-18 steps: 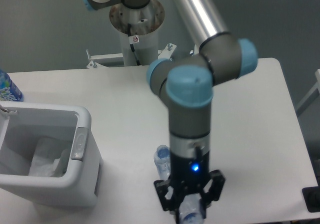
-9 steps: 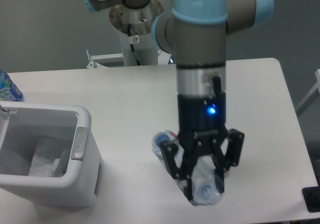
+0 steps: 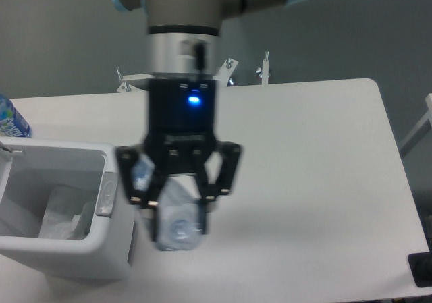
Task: Place the trash in the trash can
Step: 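Lift the bottle and carry it over the trash bin, then lower the bottle into the bin and open the gripper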
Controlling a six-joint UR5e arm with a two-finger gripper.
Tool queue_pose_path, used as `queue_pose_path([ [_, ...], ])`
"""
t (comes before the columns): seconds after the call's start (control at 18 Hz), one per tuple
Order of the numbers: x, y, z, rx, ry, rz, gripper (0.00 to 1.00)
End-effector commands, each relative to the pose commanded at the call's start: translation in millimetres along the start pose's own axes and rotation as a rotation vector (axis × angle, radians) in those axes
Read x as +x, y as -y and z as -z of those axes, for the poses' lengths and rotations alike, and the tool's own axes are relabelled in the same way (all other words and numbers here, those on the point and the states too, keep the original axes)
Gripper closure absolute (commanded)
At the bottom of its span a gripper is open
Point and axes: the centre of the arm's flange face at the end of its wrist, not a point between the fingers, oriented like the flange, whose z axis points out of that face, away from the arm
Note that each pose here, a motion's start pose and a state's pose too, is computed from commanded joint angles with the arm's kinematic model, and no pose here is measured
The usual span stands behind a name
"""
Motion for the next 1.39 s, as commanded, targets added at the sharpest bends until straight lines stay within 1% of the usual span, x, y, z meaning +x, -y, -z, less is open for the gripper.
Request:
queue_pose_path([
  [0.11, 25, -27, -18, -0.054, -0.027, -0.024, 0.40],
  [0.28, 60, -55, -31, -0.103, -0.064, -0.057, 0.40],
  [0.39, 63, -65, -39, -0.123, -0.067, -0.064, 0.40],
  [0.61, 65, -70, -51, -0.136, -0.069, -0.071, 0.39],
  [0.83, 63, -72, -58, -0.138, -0.070, -0.096, 0.28],
  [0.89, 63, -72, -59, -0.139, -0.070, -0.097, 0.27],
  [0.94, 62, -73, -60, -0.141, -0.070, -0.099, 0.17],
  [1.0, 61, -74, -63, -0.144, -0.068, -0.105, 0.05],
  [1.06, 61, -75, -64, -0.145, -0.069, -0.123, 0.00],
  [1.28, 60, -73, -61, -0.139, -0.070, -0.153, 0.00],
  [1.39, 50, -58, -54, -0.111, -0.060, -0.188, 0.00],
])
